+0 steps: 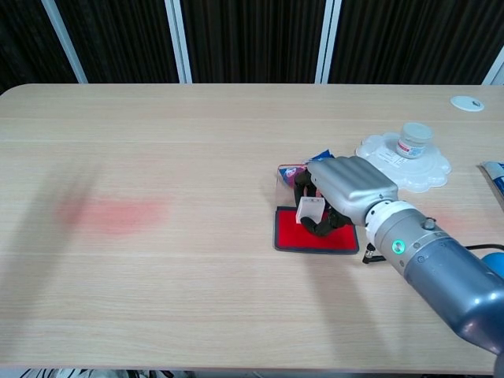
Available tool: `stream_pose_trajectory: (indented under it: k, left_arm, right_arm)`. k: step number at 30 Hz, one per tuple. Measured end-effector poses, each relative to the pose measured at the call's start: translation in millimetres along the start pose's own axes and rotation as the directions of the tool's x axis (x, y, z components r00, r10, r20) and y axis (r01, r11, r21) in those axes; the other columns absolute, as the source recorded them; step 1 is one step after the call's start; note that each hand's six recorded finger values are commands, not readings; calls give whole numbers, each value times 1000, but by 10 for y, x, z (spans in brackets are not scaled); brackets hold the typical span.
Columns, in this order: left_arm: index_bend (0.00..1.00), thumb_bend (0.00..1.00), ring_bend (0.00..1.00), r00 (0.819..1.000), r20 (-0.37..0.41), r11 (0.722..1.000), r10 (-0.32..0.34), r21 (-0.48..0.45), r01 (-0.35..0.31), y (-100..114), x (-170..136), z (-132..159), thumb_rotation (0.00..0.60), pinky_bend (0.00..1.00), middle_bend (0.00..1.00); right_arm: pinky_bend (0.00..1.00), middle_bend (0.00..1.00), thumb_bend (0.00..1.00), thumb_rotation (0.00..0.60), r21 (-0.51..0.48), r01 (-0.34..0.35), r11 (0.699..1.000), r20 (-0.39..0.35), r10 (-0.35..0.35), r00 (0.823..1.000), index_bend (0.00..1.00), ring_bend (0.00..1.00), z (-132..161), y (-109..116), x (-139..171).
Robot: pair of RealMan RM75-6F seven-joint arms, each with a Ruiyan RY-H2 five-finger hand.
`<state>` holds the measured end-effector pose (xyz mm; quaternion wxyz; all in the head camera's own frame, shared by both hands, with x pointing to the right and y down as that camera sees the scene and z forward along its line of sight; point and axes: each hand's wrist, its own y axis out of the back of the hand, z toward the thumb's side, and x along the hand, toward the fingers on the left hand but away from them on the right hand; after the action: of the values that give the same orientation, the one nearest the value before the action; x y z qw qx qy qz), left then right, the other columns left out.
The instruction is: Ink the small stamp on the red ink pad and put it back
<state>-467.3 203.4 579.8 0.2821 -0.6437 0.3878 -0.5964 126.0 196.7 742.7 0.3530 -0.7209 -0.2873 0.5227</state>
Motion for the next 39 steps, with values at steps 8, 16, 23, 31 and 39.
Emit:
stream_pose_trajectory:
  k: [8, 16, 23, 31, 39]
  left_arm:
    - [0, 0, 0, 1000, 0, 1000, -1, 0, 1, -2, -1, 2, 600, 0, 0]
    - [0, 1, 0, 1000, 0, 1000, -1, -2, 1, -1, -2, 1, 600, 0, 0]
    - [0, 1, 0, 1000, 3, 1000, 1, -1, -1, 0, -8, 7, 600, 0, 0]
    - [0, 1, 0, 1000, 4, 1000, 3, 0, -3, 0, -11, 6, 600, 0, 0]
    - [0, 1, 0, 1000, 1, 1000, 0, -3, 0, -2, -8, 2, 600, 0, 0]
  right_arm:
    - [510, 626, 562, 600, 0, -19, 1000, -5, 19, 1000, 761, 508, 19, -82, 36]
    - [510, 626, 564, 600, -8, 3, 1000, -6, -3, 1000, 761, 507, 30, -7, 16]
    - [510, 625, 564, 600, -12, 30, 999, -11, -30, 999, 761, 508, 49, 117, 21]
    - [510, 626, 564, 600, -4, 36, 999, 1, -36, 999, 761, 507, 3, 152, 35]
    - [510, 626, 565, 600, 6, 27, 1000, 15, -27, 1000, 761, 507, -42, 79, 8]
